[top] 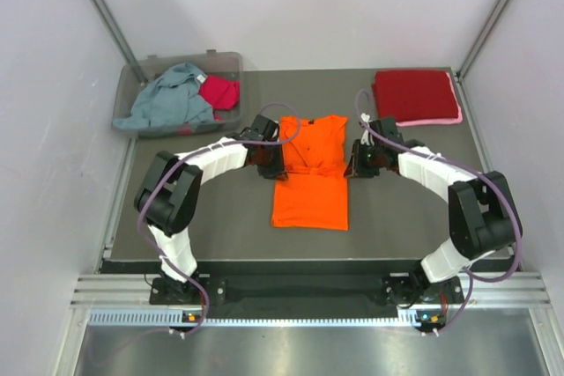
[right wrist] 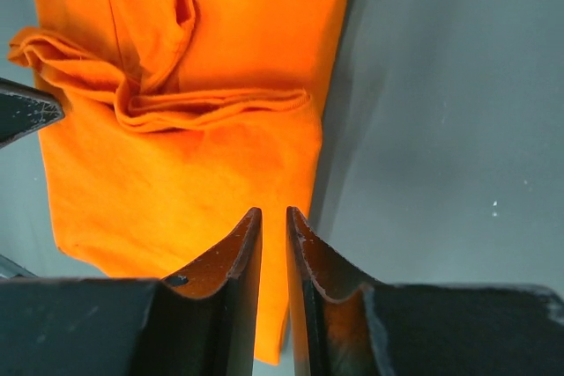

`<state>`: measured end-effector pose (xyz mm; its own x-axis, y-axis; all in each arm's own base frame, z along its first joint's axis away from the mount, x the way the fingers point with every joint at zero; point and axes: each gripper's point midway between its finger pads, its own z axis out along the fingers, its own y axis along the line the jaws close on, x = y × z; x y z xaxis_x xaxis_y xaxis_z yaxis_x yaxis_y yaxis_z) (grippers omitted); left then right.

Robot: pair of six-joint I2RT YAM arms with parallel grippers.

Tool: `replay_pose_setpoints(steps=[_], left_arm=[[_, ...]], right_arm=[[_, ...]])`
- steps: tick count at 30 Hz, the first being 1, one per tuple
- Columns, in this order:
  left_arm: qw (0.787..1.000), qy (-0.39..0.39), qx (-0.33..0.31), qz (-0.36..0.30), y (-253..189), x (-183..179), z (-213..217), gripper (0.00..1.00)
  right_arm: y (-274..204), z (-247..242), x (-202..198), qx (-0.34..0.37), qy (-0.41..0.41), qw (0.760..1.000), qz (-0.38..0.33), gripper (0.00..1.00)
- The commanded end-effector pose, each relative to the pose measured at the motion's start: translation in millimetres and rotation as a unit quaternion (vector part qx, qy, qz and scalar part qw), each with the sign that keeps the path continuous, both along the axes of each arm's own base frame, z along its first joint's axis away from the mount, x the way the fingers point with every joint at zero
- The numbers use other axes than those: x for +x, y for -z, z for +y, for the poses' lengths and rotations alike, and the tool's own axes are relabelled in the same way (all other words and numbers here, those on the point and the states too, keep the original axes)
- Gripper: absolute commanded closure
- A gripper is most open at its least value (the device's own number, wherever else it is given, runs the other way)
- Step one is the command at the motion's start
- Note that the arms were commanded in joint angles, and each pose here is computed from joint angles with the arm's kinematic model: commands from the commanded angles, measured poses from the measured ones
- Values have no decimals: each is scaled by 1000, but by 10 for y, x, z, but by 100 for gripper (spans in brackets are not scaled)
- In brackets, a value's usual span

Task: Fold and stack the t-shirts
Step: Fold the tshirt

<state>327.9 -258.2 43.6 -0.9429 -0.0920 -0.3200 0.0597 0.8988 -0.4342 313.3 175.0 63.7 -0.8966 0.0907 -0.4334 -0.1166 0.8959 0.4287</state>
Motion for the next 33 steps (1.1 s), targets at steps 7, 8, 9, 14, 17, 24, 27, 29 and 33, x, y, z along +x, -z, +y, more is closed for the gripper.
replay_pose_setpoints(steps=[7,8,9,14,17,24,27,29,33], left_arm=[[999,-9,-3,-46,-47,413,4,81],[999,-10,-3,-47,-44,436,5,80],[999,-9,-3,-47,-38,456,9,81],[999,-10,-4,-52,-45,588,7,81],[999,-9,-2,-50,-14,621,14,81],[998,7,7,-58,25,652,54,75],[998,17,14,-60,52,636,75,71],[998,20,19,-58,72,627,89,70],[998,27,30,-58,112,614,121,68]], right_arm=[[-135,155,355,4,-16,999,-48,81],[-130,161,358,2,-18,999,-47,81],[-147,157,385,0,-21,998,-52,81],[-121,142,421,-13,-30,998,-55,77],[-105,124,452,-22,-34,997,-59,75],[-125,101,464,-37,-61,995,-74,65],[-139,85,468,-46,-78,992,-83,61],[-120,67,468,-52,-82,992,-84,60],[-67,112,482,-45,-102,990,-83,59]])
